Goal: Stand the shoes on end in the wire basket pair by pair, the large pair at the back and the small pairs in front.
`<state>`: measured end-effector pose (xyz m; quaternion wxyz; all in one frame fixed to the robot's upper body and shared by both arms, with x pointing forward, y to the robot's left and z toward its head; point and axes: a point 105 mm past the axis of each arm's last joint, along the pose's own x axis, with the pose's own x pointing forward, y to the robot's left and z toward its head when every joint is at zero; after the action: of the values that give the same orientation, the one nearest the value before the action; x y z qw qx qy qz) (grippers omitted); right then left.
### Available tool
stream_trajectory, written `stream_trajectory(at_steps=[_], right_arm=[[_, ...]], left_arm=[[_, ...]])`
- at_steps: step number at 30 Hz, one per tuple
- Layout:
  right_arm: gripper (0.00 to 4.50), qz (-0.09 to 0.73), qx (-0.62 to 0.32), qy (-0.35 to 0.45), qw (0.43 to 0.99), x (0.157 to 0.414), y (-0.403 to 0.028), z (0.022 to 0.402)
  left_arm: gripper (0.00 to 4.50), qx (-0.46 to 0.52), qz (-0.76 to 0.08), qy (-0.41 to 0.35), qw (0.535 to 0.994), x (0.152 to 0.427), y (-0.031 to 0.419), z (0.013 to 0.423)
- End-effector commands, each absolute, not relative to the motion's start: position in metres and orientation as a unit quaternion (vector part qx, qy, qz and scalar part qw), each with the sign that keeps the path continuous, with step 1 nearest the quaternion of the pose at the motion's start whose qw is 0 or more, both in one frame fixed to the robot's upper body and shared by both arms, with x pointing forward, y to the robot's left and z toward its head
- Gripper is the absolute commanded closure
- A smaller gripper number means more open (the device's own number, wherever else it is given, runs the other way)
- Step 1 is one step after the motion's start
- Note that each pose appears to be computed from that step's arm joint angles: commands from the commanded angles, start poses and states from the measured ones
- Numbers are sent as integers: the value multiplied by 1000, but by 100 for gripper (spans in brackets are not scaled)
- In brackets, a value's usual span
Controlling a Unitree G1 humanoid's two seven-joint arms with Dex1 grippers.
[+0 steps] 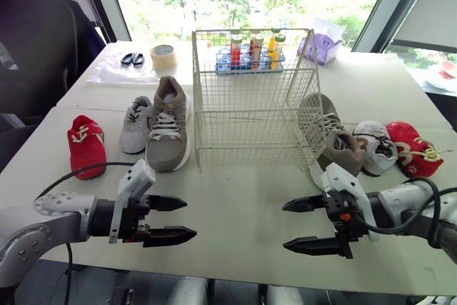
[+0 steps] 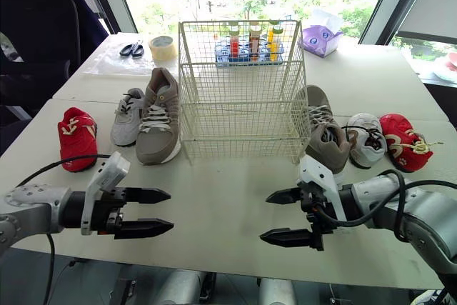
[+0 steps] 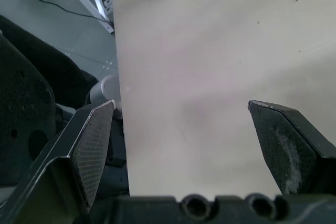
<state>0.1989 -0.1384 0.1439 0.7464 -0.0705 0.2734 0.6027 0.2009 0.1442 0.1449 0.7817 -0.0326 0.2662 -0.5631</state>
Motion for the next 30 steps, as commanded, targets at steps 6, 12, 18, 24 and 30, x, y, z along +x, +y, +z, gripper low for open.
stream_trajectory(at_steps=[6, 12, 18, 24, 30], right_arm=[[9, 602, -89, 245, 755, 205, -133, 152], [9, 595, -96, 240, 761, 209, -133, 154], [9, 581, -116, 240, 769, 216, -140, 152], [9, 575, -127, 253, 768, 214, -146, 151], [9, 581, -149, 215, 771, 223, -157, 201]], left_arm=[[5, -12, -567, 243, 787, 205, 141, 157], [5, -17, -559, 243, 792, 210, 140, 155], [5, -21, -559, 230, 797, 215, 141, 157], [5, -5, -575, 245, 780, 211, 141, 150], [5, -8, -581, 205, 788, 226, 139, 163]])
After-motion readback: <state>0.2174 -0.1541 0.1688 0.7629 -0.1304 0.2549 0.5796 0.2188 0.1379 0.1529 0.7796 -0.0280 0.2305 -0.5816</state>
